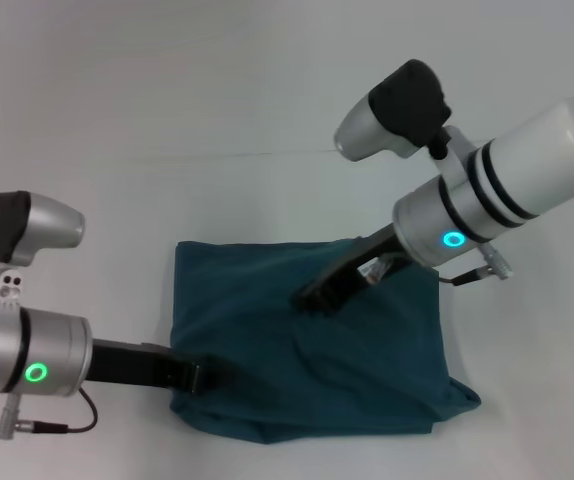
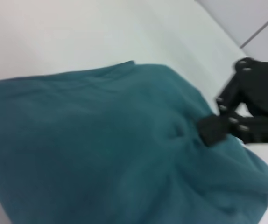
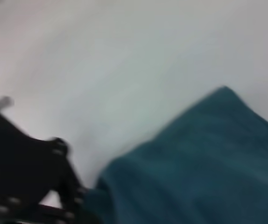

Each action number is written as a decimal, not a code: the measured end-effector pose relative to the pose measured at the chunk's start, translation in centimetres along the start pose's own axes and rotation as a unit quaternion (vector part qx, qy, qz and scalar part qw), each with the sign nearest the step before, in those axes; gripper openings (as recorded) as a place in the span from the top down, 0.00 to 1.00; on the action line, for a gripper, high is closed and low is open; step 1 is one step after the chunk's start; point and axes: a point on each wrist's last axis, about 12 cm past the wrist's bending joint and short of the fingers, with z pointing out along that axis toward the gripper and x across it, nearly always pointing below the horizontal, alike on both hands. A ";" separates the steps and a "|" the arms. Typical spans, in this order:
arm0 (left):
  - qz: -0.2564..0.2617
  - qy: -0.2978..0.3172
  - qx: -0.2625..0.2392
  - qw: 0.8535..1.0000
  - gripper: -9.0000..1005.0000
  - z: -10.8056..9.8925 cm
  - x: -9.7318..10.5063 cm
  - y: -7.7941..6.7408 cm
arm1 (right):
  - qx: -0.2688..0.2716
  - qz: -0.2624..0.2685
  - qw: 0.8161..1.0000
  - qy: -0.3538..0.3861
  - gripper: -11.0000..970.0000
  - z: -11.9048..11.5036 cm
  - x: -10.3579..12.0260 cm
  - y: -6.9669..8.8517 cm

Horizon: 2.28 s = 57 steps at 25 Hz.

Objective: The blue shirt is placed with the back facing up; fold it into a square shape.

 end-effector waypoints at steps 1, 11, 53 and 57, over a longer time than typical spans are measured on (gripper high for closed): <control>-0.002 0.001 -0.001 1.000 0.99 0.2 0.0 0.1 | -0.005 -0.006 1.000 -0.002 0.99 0.2 -0.1 0.2; -0.016 0.028 -0.027 0.999 0.99 0.7 0.3 0.7 | 0.038 0.006 0.999 0.005 0.99 3.3 0.4 -1.3; -0.036 0.048 -0.025 0.998 0.99 -0.3 1.8 1.2 | 0.126 0.187 0.973 -0.047 0.89 -5.6 4.8 -6.8; -0.031 0.047 -0.024 0.998 0.99 -0.2 1.5 1.1 | 0.129 0.200 0.970 -0.053 0.84 -6.0 6.1 -7.4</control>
